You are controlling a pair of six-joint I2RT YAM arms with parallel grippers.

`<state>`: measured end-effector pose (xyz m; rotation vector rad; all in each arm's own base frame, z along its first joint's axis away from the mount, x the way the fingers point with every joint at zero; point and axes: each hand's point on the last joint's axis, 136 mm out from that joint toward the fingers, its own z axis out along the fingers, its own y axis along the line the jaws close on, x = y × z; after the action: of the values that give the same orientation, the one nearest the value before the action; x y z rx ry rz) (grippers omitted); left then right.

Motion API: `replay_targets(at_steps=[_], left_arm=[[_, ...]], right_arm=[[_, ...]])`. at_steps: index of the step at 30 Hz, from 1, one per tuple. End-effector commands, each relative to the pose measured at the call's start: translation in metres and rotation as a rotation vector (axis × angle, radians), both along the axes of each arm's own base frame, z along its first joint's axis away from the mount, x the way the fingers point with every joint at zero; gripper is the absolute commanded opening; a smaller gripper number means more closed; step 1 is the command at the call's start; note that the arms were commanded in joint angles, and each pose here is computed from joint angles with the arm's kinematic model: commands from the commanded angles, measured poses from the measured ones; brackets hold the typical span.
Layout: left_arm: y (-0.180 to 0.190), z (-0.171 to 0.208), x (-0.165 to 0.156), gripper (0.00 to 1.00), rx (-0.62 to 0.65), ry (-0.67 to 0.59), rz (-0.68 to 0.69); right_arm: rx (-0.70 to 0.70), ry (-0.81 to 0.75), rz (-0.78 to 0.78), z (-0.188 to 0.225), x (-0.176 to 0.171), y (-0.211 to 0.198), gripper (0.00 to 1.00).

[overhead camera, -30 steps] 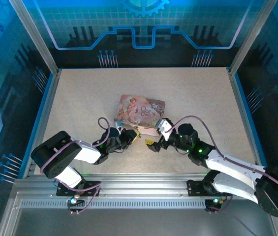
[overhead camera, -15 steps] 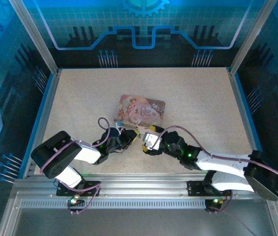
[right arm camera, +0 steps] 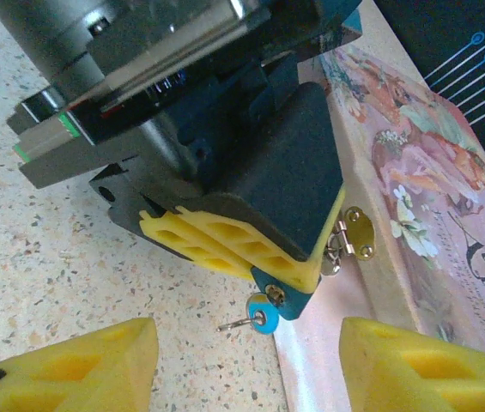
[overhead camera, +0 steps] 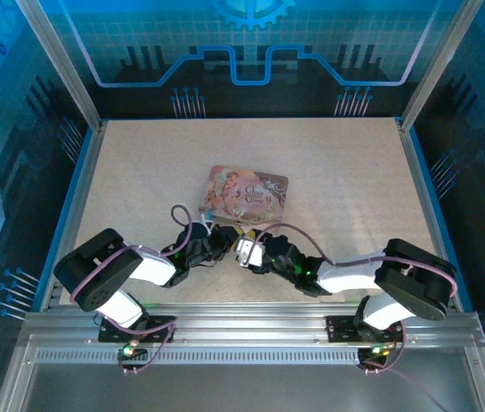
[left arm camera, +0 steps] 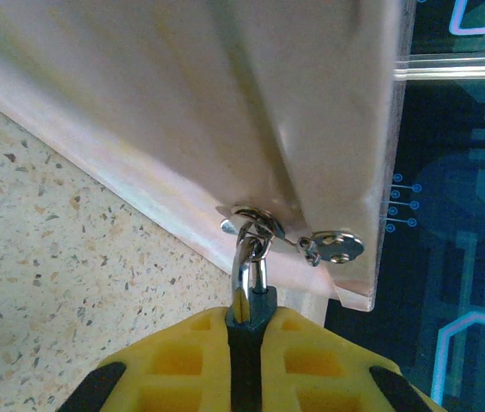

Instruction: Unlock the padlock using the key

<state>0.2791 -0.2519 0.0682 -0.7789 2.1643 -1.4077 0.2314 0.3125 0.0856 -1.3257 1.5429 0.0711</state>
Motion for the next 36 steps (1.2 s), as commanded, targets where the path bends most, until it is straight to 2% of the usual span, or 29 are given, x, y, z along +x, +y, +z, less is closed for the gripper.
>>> replay_targets(at_steps=[1, 13, 18, 28, 36], left_arm=[[-0.006, 0.022, 0.004, 0.06, -0.054, -0.073, -0.002], [-0.007, 0.022, 0.004, 0.06, -0.057, -0.073, -0.004], [-0.007, 0.021, 0.004, 0.06, -0.057, -0.072, -0.004], [-0.006, 0.021, 0.004, 0.06, -0.058, -0.073, -0.001], [-0.006, 0.02, 0.003, 0.06, -0.057, -0.07, -0.003]], right_arm=[[0.081, -0.042, -0.042, 0.017, 0.01, 0.012, 0.56], [0.024, -0.089, -0.107, 0.006, 0.025, 0.009, 0.45], [0.004, -0.096, -0.106, 0.004, 0.027, 0.01, 0.39], [-0.04, -0.098, -0.122, -0.005, 0.027, 0.004, 0.35], [-0.035, -0.091, -0.111, -0.004, 0.025, 0.006, 0.26]])
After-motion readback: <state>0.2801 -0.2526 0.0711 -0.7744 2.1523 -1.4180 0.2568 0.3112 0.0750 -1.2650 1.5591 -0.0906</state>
